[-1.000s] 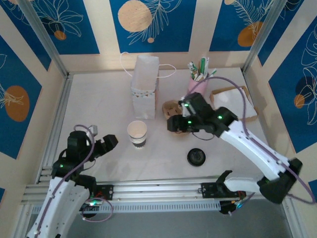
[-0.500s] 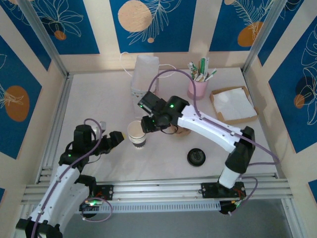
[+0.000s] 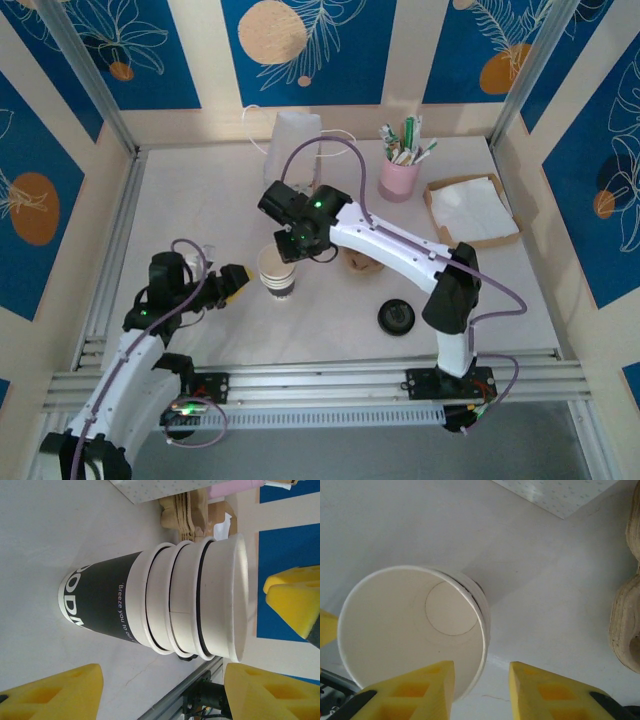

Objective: Pack the takeout coffee

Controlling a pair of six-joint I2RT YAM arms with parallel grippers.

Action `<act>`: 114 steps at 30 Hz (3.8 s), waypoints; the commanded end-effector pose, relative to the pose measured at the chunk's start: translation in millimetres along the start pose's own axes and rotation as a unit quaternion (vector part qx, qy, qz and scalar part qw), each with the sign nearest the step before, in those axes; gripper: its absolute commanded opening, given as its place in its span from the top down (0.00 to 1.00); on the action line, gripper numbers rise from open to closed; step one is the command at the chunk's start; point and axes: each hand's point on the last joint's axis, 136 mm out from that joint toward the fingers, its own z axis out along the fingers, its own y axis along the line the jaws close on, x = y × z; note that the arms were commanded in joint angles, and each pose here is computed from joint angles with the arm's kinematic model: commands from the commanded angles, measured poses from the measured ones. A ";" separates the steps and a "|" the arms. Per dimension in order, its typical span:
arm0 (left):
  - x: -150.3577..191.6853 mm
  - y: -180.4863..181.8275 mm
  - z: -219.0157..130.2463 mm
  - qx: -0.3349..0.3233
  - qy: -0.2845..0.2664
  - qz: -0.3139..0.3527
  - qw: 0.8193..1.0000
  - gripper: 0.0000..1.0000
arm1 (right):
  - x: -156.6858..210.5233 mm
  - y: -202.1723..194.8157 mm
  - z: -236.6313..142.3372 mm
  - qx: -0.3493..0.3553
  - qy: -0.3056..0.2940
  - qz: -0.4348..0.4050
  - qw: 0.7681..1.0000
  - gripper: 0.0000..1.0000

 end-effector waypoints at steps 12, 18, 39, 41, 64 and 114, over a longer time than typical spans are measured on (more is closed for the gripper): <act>-1.8 -2.1 9.3 0.042 0.017 -0.012 0.999 0.35 | 0.1 -0.3 15.1 0.023 0.018 -0.010 1.000 0.73; -2.2 -0.3 11.5 0.043 0.020 -0.014 0.999 0.35 | 0.0 2.6 18.5 0.018 0.021 -0.010 1.000 0.77; -0.1 4.9 17.4 0.047 0.033 -0.021 0.998 0.35 | -0.7 12.0 14.3 -0.007 0.024 -0.006 1.000 0.97; 0.0 5.0 17.5 0.047 0.034 -0.021 0.998 0.34 | -1.2 13.0 11.8 -0.013 0.022 -0.005 1.000 0.98; -0.3 -0.6 14.6 0.051 0.031 -0.015 0.998 0.35 | -8.6 18.7 -9.4 -0.085 0.006 0.024 0.996 1.00; 0.9 -87.4 -39.2 -0.026 -0.042 0.171 0.984 0.00 | 112.5 -85.9 3.9 -0.031 0.038 0.084 0.995 1.00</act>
